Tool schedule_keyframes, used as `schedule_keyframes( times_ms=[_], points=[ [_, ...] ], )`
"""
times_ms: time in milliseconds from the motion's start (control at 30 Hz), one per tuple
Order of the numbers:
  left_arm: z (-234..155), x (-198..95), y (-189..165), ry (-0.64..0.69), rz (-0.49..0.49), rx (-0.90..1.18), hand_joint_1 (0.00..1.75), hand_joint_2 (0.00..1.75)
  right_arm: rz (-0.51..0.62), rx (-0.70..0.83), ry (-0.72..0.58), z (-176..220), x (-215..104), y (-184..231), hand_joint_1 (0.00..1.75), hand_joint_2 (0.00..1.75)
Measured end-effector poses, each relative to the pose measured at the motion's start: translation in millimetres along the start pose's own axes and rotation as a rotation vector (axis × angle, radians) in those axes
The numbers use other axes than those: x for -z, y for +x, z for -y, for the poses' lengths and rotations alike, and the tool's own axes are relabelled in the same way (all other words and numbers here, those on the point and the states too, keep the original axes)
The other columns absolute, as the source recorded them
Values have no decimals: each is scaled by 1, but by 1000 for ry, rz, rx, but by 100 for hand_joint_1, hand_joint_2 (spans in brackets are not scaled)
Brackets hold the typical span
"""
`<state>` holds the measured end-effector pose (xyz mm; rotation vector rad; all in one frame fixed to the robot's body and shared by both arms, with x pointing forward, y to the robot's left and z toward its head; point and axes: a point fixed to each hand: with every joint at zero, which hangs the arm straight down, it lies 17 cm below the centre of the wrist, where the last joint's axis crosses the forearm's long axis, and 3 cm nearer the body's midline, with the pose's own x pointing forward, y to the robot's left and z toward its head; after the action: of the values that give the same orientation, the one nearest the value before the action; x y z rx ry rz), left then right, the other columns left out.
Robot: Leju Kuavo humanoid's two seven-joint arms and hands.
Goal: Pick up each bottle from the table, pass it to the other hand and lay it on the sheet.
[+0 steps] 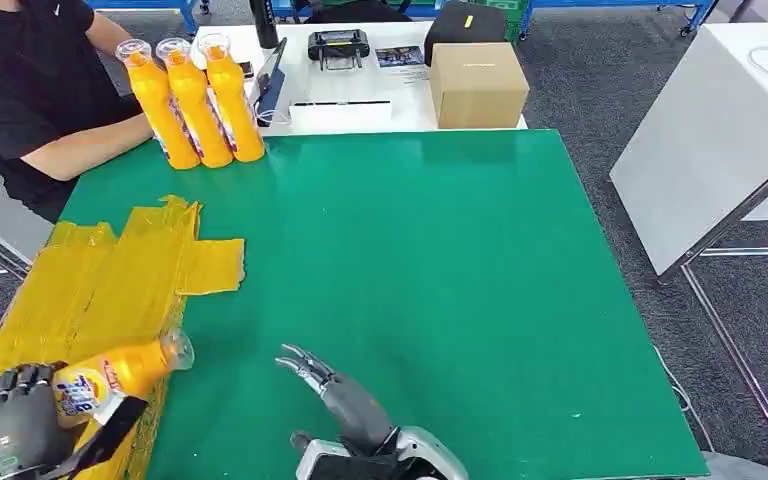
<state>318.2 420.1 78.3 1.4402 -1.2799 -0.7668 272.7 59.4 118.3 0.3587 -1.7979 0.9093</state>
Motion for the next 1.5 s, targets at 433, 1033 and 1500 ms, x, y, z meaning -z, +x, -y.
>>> schedule_keyframes(
  times_ms=[433, 1033, 1500],
  points=[
    [57, -30, 22, -145, -22, 117, 175, 175, 258, 56, -345, 105, -22, 86, 0, 0],
    [86, -30, 83, -219, 191, 93, 0, 0, 266, 73, -352, 114, -21, 88, 0, 0],
    [72, -30, 75, -176, 172, 49, 0, 0, 261, 71, -354, 116, -21, 87, 0, 0]
  ],
)
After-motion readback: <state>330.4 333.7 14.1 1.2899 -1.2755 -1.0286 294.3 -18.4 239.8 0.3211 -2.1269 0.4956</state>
